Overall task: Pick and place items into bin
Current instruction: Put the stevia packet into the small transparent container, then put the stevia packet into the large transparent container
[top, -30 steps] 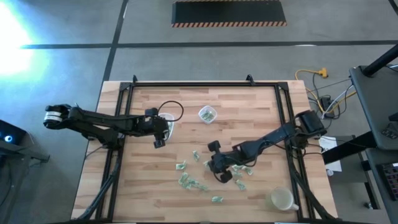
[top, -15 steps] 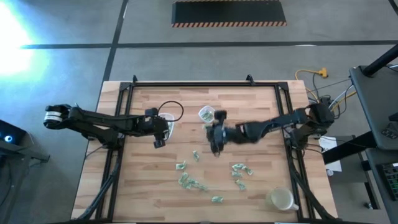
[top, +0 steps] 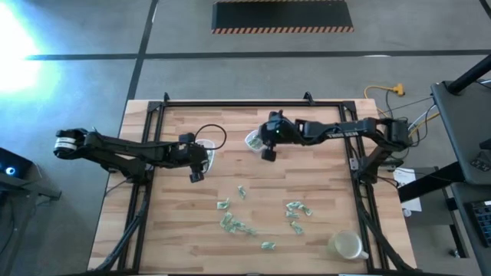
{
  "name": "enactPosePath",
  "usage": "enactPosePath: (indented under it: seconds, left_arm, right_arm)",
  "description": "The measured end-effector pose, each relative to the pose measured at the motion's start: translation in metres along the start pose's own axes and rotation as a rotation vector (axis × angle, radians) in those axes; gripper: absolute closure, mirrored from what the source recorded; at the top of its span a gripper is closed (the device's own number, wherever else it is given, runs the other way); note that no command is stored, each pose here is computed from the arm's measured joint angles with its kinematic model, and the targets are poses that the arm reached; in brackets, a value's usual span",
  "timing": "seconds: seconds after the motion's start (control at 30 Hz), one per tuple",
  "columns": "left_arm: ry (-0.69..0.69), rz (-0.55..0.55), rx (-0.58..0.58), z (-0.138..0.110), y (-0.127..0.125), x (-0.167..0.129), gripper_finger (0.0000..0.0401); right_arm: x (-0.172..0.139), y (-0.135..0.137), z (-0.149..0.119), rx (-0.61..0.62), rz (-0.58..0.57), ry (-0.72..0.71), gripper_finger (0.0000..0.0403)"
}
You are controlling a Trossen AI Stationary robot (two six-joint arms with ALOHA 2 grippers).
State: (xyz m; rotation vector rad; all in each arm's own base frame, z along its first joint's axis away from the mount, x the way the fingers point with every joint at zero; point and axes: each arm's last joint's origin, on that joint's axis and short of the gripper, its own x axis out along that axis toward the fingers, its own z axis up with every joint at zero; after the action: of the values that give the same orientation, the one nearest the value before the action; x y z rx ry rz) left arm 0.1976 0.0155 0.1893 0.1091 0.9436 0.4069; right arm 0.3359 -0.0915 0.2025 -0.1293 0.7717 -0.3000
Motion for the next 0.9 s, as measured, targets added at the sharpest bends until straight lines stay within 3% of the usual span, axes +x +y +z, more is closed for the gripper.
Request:
enactPosePath:
  seconds: [0.5, 0.9]
  left_arm:
    - [-0.007, 0.0, 0.002, 0.001, 0.0, 0.0, 0.0216]
    - [-0.006, 0.0, 0.002, 0.001, 0.0, 0.0, 0.0216]
  right_arm:
    - [0.004, -0.002, -0.006, -0.005, 0.022, -0.036, 0.0391]
    - [0.013, -0.001, -0.011, -0.052, 0.021, -0.019, 0.0298]
